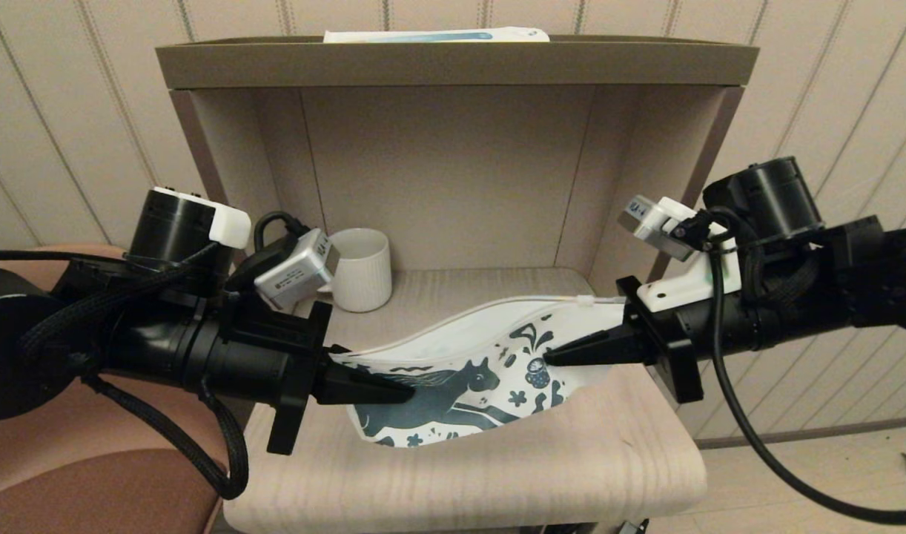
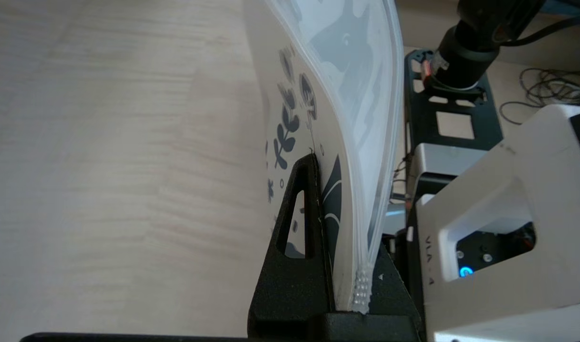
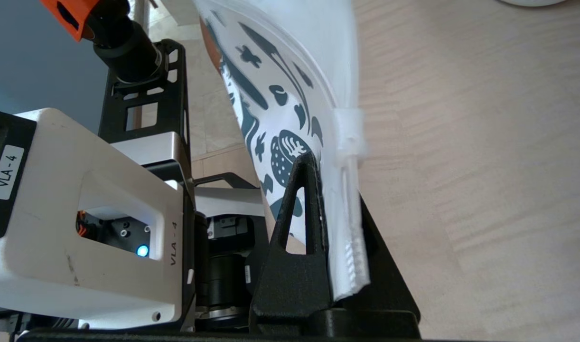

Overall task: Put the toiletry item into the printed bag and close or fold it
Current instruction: Hand it to the other hand

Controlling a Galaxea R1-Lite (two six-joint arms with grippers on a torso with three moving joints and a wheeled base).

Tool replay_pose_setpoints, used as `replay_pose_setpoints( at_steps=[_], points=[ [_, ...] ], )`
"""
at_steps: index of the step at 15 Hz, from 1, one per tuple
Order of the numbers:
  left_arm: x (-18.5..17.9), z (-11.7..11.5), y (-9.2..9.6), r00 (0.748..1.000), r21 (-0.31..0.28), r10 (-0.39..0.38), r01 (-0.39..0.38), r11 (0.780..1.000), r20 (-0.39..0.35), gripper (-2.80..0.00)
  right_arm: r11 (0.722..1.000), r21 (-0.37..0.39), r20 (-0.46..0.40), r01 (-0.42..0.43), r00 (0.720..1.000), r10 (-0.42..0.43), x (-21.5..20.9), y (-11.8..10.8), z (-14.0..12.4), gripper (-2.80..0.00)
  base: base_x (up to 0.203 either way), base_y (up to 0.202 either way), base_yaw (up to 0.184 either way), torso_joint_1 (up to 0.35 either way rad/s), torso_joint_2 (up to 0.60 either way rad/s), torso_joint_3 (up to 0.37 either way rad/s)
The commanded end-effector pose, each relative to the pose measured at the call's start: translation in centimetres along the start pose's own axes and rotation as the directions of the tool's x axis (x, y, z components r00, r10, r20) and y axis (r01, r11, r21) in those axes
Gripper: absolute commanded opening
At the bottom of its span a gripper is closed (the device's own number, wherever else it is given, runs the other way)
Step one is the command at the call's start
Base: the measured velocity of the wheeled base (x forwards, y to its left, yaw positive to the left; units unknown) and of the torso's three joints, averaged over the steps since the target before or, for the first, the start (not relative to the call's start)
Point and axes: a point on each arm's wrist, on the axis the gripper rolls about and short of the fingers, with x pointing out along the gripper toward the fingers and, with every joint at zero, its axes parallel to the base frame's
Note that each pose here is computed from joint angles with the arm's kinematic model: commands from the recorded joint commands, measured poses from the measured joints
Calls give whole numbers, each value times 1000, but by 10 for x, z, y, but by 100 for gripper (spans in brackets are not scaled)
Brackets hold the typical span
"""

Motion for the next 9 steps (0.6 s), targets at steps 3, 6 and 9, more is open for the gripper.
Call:
replay_pose_setpoints(
  at_steps=[3,6,9],
  points=[
    [2,1,1,1000,-6,-8,8,1000,3,-280,1000,-1,1,-7,1000,7,0,1,0,-280,0,0,0,0,0,0],
    [2,0,0,1000,-1,-9,9,1000,2,-280,1000,2,-1,-8,1000,8,0,1,-1,-280,0,0,0,0,0,0],
    [2,1,1,1000,-1,-8,8,1000,6,0,1000,2,0,-7,1000,7,0,1,-1,-280,0,0,0,0,0,0]
  ],
)
